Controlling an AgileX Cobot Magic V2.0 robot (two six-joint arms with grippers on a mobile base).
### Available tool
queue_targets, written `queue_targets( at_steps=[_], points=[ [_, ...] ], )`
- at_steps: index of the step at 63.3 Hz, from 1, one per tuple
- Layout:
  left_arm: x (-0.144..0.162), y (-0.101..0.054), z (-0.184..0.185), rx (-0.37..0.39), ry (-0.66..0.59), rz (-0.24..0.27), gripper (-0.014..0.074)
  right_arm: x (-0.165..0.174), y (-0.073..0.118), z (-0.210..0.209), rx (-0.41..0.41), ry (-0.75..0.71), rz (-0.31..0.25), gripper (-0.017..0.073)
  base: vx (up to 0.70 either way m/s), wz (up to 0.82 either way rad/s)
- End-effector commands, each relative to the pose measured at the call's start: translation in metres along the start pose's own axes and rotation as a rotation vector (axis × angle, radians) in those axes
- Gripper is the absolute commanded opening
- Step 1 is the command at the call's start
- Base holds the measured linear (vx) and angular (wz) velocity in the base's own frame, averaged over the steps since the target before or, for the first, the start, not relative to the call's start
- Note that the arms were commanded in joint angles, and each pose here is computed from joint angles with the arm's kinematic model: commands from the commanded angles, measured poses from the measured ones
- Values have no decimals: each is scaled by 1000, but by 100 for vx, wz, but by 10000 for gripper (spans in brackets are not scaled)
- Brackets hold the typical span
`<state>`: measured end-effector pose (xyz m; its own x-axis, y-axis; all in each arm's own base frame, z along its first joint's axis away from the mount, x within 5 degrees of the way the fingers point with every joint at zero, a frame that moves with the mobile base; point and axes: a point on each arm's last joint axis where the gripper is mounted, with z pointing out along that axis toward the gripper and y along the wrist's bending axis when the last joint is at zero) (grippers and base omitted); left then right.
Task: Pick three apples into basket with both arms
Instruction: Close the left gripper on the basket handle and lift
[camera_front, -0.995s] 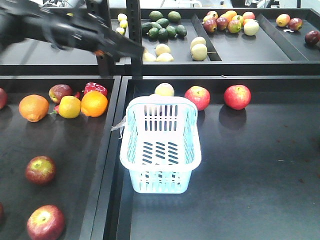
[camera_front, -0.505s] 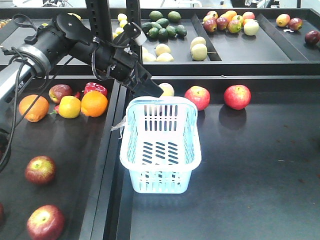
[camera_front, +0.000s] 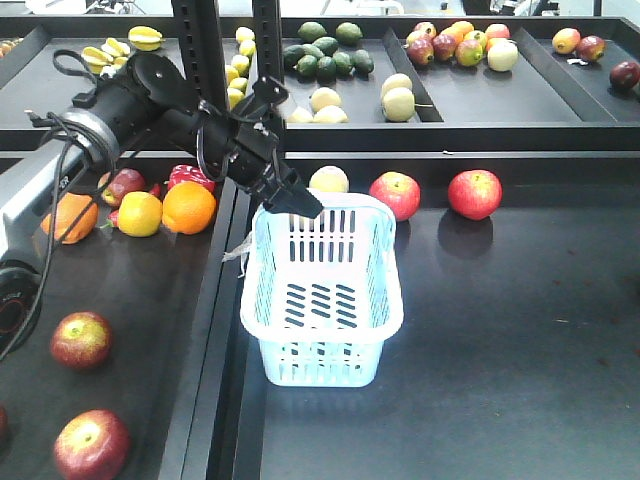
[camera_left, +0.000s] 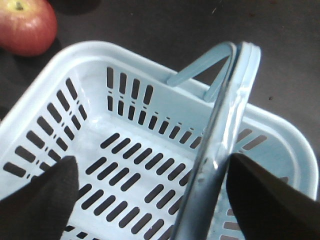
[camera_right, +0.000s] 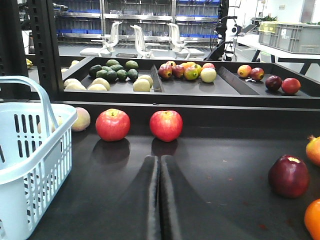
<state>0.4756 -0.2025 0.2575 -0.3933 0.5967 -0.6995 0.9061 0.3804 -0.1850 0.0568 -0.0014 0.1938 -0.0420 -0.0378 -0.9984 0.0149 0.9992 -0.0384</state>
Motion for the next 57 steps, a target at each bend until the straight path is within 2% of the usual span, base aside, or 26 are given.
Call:
queue_targets(
  at_steps=[1,17,21,26,31,43,53,57],
  points=[
    [-26,-21,-24,-3,-65,42,569,-2,0,0,0,-67,-14,-5,0,0],
    [-27,-31,-9,-20,5,92,558,-2,0,0,0,-67,-14,-5,0,0],
    [-27,-31,-9,-23,9,87,531,-2,0,0,0,-67,-14,-5,0,0],
    [-27,-31,-8,-21,7,40,461,-2,0,0,0,-67,-14,-5,0,0],
    [-27,-31,-9,-24,8,0,344,-2,0,0,0,-67,-14,-5,0,0],
    [-33,-36,-15,-17,-17,-129,-10,-2,0,0,0,-67,-14,-5,0,0],
    [-51,-54,-41,21,-107,-204,-8,-2,0,0,0,-67,-14,-5,0,0],
    [-60,-63,-56,19,-136,-254,-8,-2,0,0,0,-67,-14,-5,0,0]
  ],
)
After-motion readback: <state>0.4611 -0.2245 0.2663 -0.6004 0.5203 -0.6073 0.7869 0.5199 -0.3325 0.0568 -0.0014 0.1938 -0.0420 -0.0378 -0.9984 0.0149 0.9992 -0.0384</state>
